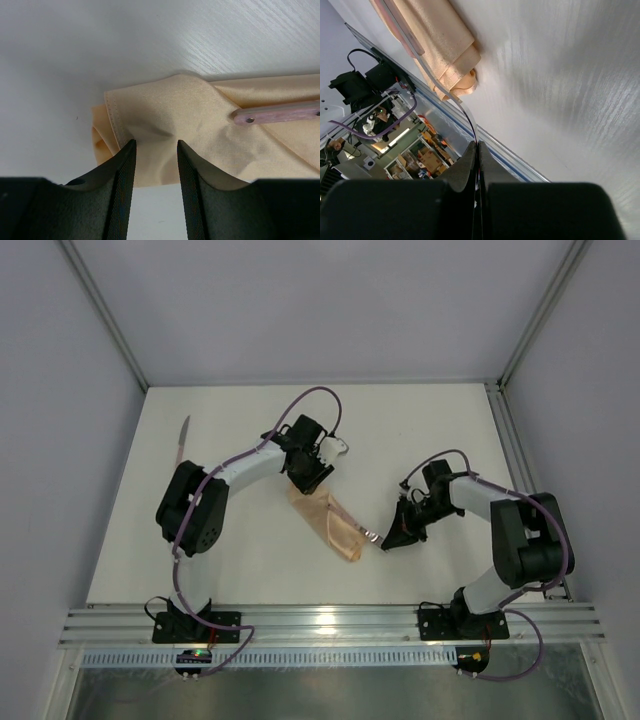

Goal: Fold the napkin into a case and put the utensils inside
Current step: Stuff the fork into the folded napkin.

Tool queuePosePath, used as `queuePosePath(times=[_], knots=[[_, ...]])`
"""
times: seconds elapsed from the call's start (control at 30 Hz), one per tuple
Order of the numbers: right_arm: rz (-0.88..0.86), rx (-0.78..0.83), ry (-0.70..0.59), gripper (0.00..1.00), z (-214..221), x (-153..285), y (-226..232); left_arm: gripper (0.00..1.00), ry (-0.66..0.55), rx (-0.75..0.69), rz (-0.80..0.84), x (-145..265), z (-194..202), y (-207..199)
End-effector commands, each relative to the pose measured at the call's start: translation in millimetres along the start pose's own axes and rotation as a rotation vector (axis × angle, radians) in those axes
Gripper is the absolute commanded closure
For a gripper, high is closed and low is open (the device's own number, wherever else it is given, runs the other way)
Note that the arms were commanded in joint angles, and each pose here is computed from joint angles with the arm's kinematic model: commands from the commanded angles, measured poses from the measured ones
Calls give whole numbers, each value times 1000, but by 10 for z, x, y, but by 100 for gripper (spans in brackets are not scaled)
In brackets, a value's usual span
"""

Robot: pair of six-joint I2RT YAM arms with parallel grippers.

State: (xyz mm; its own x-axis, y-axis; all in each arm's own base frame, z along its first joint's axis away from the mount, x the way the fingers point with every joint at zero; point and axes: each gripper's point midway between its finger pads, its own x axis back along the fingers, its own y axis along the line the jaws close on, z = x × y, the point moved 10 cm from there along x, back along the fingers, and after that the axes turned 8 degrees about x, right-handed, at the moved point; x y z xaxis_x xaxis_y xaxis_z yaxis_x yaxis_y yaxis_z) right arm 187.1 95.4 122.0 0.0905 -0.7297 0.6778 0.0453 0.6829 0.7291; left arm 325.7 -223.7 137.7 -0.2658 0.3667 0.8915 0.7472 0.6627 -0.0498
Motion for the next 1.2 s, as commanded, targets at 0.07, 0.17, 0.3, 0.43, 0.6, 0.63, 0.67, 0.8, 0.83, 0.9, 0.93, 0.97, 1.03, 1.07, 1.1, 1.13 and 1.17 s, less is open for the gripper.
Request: queuePosePath(times=[0.07, 0.17, 0.3, 0.43, 0.6, 0.63, 0.67, 0.8, 0.83, 0.9, 0.93, 0.97, 1.03, 1.07, 1.1, 1.13, 1.17], knots=[[21, 13, -43, 97, 105, 99, 76, 59, -70, 5, 4, 95, -94, 2], [27, -4, -43, 97, 202, 68, 32, 59, -70, 3, 4, 98, -92, 1], [28, -14, -59, 97, 282, 49, -1, 59, -67, 4, 4, 87, -77, 0], [36, -36, -48, 97, 318, 8, -53, 59, -67, 5, 7, 86, -72, -4], [19, -26, -70, 97, 180, -8, -12, 59, -66, 4, 8, 87, -70, -4], [18, -13, -73, 97, 119, -2, 29, 59, -65, 4, 11, 84, -66, -6], [17, -10, -72, 97, 94, -4, 51, 59, -65, 4, 11, 84, -66, -7], [13, 12, -46, 97, 1, -65, 157, 59, -69, 5, 15, 80, -63, -11], [12, 21, -39, 97, -26, -83, 185, 59, -70, 5, 15, 82, -68, -10], [9, 14, -5, 97, -44, -157, 198, 58, -75, 4, 14, 84, -77, -8], [6, 15, -3, 97, -66, -167, 213, 59, -77, 4, 15, 86, -82, -9], [6, 13, -2, 97, -80, -176, 215, 58, -77, 4, 16, 86, -83, -10], [12, 11, -13, 97, -149, -176, 237, 59, -76, 5, 18, 81, -75, -6], [13, 8, -16, 97, -174, -169, 250, 58, -75, 5, 16, 79, -72, -5], [9, -3, -23, 97, -218, -164, 279, 58, -73, 4, 17, 73, -57, -6], [5, -6, -28, 97, -240, -158, 298, 58, -71, 6, 18, 68, -50, -9], [2, -11, -32, 97, -250, -158, 313, 58, -72, 6, 20, 65, -48, -10]])
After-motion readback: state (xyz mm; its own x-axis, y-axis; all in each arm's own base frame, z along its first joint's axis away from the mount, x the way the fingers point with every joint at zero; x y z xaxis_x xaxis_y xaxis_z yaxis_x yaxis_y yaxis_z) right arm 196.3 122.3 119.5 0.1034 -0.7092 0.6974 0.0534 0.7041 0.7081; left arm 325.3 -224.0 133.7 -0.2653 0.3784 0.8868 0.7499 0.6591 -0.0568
